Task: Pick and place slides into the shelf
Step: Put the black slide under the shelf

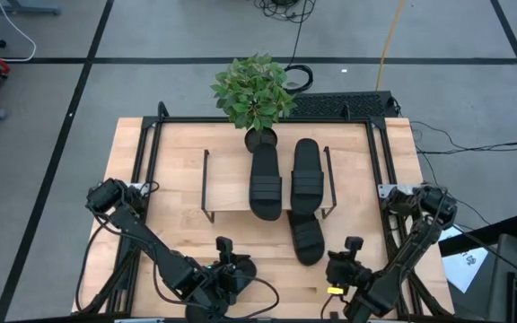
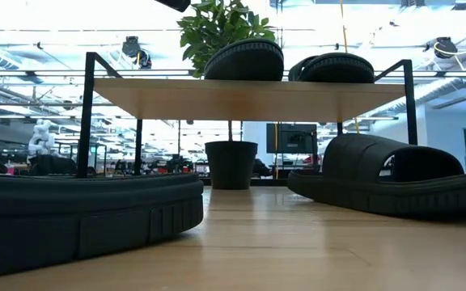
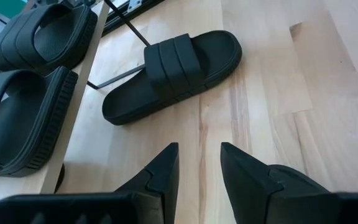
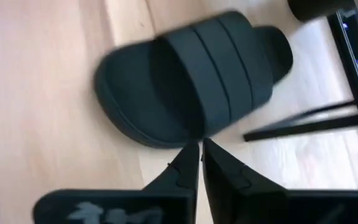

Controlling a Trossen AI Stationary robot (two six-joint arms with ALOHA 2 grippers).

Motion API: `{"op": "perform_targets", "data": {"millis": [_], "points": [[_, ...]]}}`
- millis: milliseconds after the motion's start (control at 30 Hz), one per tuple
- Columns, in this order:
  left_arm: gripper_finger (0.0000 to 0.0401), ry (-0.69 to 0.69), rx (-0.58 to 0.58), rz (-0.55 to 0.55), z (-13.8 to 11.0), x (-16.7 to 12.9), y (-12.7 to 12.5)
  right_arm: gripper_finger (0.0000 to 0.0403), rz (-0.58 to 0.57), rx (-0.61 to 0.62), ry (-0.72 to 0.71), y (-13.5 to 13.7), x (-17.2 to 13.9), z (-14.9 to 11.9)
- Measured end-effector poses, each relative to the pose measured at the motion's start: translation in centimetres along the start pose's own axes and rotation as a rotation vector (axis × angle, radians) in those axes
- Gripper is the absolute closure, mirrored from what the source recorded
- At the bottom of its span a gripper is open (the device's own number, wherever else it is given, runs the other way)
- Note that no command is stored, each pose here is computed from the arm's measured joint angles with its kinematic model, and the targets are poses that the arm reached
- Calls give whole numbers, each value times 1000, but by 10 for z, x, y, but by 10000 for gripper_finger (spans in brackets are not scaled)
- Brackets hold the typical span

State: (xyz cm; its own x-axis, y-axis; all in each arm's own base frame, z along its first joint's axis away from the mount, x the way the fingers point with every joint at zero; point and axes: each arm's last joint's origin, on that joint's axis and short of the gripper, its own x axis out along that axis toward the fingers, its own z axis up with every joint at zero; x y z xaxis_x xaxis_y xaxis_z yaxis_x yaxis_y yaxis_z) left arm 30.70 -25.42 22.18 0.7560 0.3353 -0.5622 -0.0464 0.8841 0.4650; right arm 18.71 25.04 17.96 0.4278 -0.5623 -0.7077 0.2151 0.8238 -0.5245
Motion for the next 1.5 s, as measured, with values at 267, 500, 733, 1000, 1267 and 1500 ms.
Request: {"op": "perform_targets", "data": {"millis": [267, 500, 733, 1000, 1267, 1500], "points": [[283, 0, 11, 0, 0, 0, 0, 400, -60, 66, 83, -4, 33, -28], [283, 1, 28, 1, 0, 0, 0, 402, 50, 107, 96, 2, 53, -40], [283, 1, 28, 1, 0, 0, 0, 403, 78, 119, 89, -3, 65, -47], [283, 2, 28, 1, 0, 0, 0, 403, 97, 139, 53, -2, 76, -48], [283, 1, 27, 1, 0, 0, 0, 403, 124, 120, 5, 2, 78, -44], [283, 1, 23, 1, 0, 0, 0, 403, 160, 116, -33, 6, 79, -38]]}}
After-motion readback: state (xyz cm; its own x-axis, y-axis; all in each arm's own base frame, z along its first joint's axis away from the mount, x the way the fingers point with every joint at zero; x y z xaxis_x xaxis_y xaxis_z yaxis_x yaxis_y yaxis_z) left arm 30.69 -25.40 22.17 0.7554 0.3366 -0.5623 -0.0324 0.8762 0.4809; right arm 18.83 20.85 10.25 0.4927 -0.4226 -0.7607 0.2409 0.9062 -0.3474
